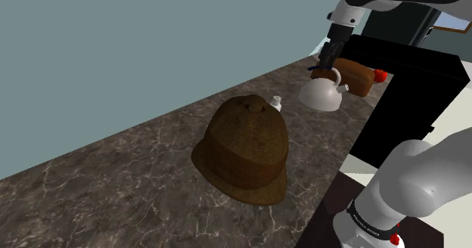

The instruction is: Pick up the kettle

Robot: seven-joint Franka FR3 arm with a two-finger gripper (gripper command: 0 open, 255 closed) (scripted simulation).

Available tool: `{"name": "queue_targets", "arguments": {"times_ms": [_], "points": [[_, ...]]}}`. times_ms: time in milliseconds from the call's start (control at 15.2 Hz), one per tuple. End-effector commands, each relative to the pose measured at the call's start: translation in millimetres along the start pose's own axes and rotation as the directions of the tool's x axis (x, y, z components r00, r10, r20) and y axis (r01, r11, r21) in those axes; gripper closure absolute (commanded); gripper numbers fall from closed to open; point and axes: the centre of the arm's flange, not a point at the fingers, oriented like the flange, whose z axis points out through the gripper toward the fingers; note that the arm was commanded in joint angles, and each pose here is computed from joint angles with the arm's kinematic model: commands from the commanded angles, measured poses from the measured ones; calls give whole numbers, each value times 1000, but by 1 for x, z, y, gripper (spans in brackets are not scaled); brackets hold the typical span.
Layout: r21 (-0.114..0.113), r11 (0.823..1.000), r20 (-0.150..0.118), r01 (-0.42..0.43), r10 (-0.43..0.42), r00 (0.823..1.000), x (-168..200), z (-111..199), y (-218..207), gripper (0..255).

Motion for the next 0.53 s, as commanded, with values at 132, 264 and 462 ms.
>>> {"name": "queue_targets", "arguments": {"times_ms": [132,264,462], "points": [[3,1000,1,11,-11,1000,8,-6,50,0],[5,1000,2,16,-16,1000,13,-9,76,0],[7,1000,3,22,-22,1000,22,-15,114,0]]}}
